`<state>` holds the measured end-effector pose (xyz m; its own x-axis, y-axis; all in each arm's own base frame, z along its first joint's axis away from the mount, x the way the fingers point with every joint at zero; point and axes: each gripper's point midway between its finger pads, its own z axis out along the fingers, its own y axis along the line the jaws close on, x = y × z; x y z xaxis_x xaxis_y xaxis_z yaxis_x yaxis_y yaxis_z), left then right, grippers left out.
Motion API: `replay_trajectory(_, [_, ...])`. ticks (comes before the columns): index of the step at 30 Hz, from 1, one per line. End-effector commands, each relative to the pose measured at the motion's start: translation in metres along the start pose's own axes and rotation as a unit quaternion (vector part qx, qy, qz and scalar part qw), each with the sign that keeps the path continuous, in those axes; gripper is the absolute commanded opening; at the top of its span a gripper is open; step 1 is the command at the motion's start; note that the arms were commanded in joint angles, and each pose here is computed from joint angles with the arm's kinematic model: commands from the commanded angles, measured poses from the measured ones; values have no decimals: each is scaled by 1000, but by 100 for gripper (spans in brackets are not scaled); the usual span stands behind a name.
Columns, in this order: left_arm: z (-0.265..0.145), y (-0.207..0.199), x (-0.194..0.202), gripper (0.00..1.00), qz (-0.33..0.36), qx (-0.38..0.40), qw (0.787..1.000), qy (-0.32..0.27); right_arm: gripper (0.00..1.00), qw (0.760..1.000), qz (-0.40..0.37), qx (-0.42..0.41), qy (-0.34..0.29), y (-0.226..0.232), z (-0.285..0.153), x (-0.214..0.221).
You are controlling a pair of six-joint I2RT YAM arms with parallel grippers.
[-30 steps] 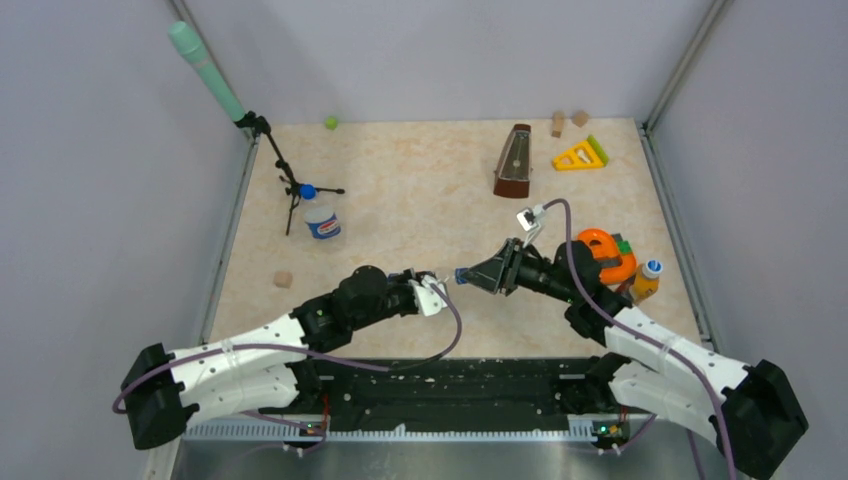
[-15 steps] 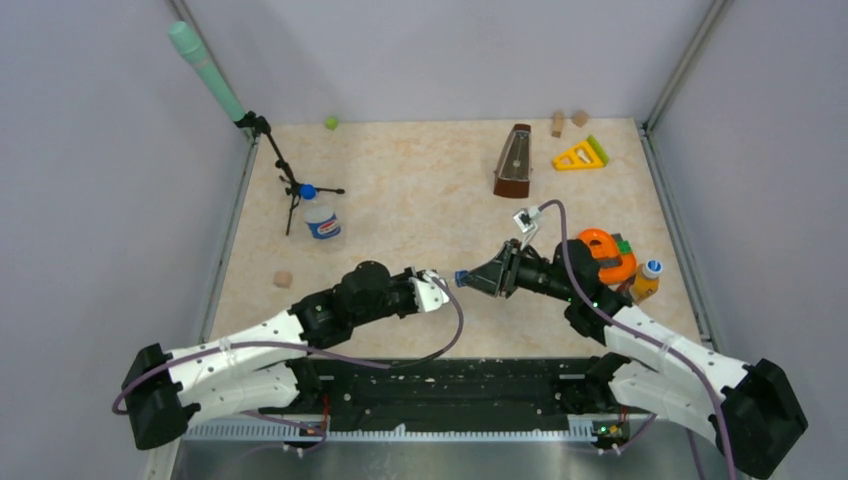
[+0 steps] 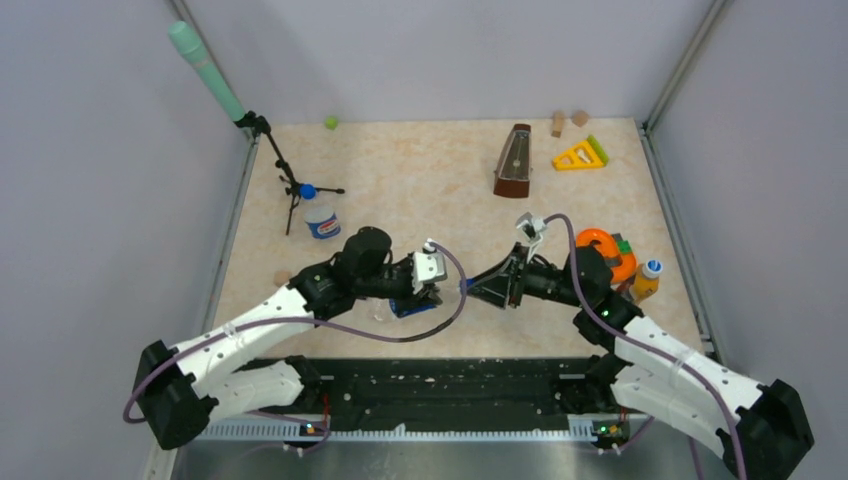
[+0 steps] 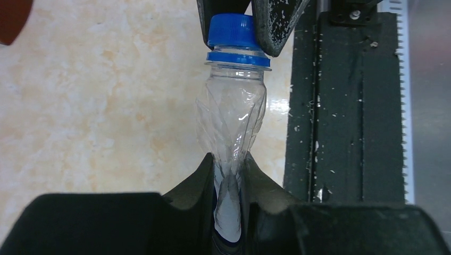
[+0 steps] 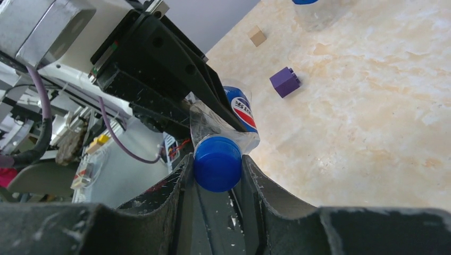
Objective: Unscrew the bottle caps
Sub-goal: Unscrew the bottle cap from the plastic bottle.
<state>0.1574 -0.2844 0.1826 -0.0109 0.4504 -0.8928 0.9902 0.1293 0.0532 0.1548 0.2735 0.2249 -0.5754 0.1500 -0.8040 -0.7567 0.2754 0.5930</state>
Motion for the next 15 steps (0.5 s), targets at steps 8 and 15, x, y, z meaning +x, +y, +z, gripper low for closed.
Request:
replay_trajectory(8, [2, 18, -7, 0, 26, -37, 999, -25, 64, 996, 41, 72, -46, -14, -3, -20])
replay_trajectory(15, [0, 34, 2, 0, 78, -105, 991, -22, 65, 991, 91, 30, -93, 6, -1, -42])
